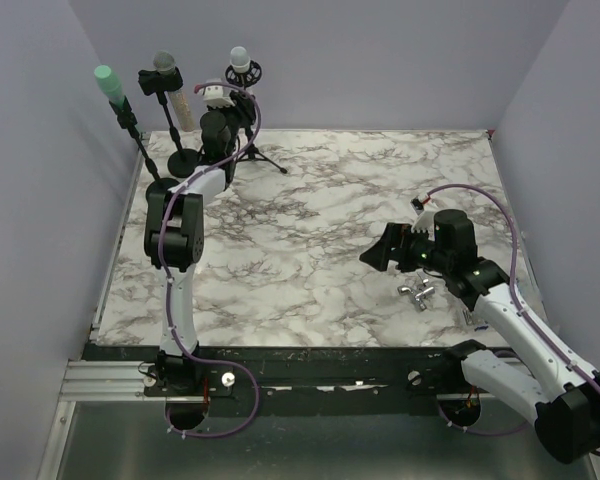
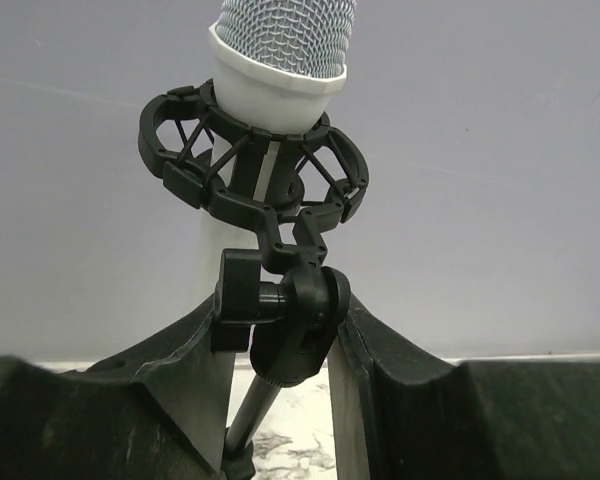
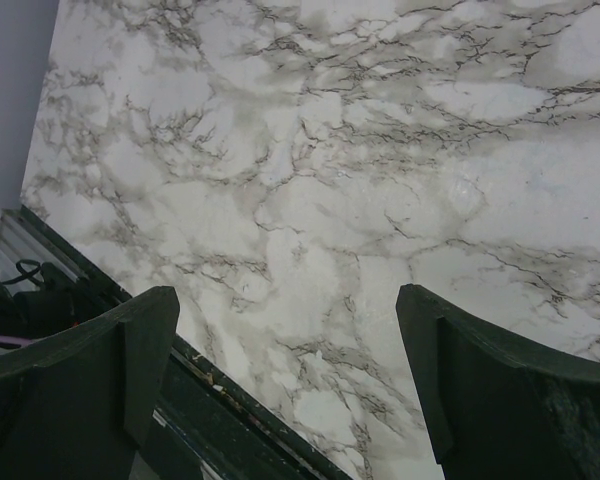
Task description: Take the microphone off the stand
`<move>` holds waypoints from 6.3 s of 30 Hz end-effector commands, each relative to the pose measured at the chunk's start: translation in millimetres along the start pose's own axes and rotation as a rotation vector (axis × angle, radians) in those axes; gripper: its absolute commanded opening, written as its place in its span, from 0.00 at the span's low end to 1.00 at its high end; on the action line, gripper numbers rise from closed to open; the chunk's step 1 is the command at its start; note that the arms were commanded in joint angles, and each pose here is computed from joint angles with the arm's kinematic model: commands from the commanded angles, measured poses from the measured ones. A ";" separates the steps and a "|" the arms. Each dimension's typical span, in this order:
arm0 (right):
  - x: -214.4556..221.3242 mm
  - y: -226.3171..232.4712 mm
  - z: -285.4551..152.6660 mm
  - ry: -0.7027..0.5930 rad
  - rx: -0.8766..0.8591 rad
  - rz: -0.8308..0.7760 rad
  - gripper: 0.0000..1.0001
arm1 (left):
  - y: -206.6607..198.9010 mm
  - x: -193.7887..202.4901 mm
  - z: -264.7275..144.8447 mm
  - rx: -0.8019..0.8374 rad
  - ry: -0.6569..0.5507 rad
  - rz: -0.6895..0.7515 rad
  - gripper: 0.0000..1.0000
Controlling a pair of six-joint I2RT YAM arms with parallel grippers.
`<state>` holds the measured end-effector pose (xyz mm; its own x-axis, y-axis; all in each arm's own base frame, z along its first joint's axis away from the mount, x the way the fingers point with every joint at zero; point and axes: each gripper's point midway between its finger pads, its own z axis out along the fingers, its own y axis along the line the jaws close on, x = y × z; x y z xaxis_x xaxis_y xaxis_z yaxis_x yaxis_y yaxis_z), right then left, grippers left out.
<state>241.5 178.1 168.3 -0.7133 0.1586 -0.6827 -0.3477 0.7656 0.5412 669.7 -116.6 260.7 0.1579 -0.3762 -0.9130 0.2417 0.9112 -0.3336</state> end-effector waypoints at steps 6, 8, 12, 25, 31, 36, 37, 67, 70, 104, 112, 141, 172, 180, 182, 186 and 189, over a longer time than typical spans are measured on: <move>-5.6 -1.0 -2.6 -0.046 0.013 -0.017 1.00 | -29.8 4.3 -58.6 0.076 0.103 0.003 0.00; -6.4 0.4 -3.9 -0.050 0.009 -0.018 1.00 | -41.5 2.9 -73.9 0.088 0.109 -0.007 0.00; -10.5 -1.8 -7.2 -0.071 0.035 -0.001 1.00 | -67.5 5.8 -103.7 0.112 0.151 -0.022 0.00; -14.7 -3.6 -15.3 -0.082 0.078 0.030 1.00 | -153.7 -12.9 -194.4 0.183 0.353 -0.036 0.00; -27.2 -1.8 -25.2 -0.139 0.118 0.132 1.00 | -190.2 -13.8 -234.3 0.279 0.466 -0.077 0.00; -25.6 1.7 -24.8 -0.169 0.091 0.212 1.00 | -209.2 -11.2 -272.3 0.342 0.541 -0.120 0.00; -22.9 5.5 -23.0 -0.146 0.066 0.193 1.00 | -209.6 -9.7 -280.3 0.344 0.541 -0.122 0.00; -12.2 133.5 73.3 0.061 -0.609 0.622 0.95 | -191.5 -23.7 -367.8 0.265 0.517 -0.125 0.93; -36.7 137.3 68.8 -0.038 -0.553 0.468 0.95 | -183.6 -40.4 -379.8 0.264 0.498 -0.079 0.93; -178.2 167.6 130.4 -0.308 0.245 -0.518 0.84 | -178.7 -235.4 -384.4 0.270 0.008 0.198 0.98; -171.1 176.0 141.0 -0.312 0.309 -0.578 0.73 | -165.7 -221.2 -367.3 0.210 -0.048 0.316 0.98; -260.0 258.2 47.5 -0.547 0.130 -0.505 0.28 | -132.5 -177.6 -368.8 0.119 -0.019 0.453 0.99; -288.4 55.0 -123.1 -1.052 0.878 -0.438 0.01 | -134.4 -163.4 -362.9 0.123 0.025 0.436 0.99; -305.7 -65.1 -6.4 -0.501 0.984 -0.420 0.01 | -135.0 -160.2 -361.4 0.125 0.036 0.438 0.99; -303.4 -94.2 18.4 -0.353 1.029 -0.413 0.01 | -136.4 -158.7 -361.1 0.131 0.043 0.437 0.99; -290.9 -145.2 59.6 -0.109 1.030 -0.356 0.01 | -138.3 -155.6 -360.3 0.142 0.051 0.435 0.98; -284.0 -167.6 81.8 -0.029 0.985 -0.303 0.01 | -139.7 -151.8 -358.6 0.148 0.063 0.438 0.98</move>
<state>567.1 60.0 300.4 -0.4126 -0.1547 -0.8977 0.2823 0.9152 -0.2875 268.0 -122.0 362.7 0.2275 0.0580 -0.9720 0.2798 0.9522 0.1223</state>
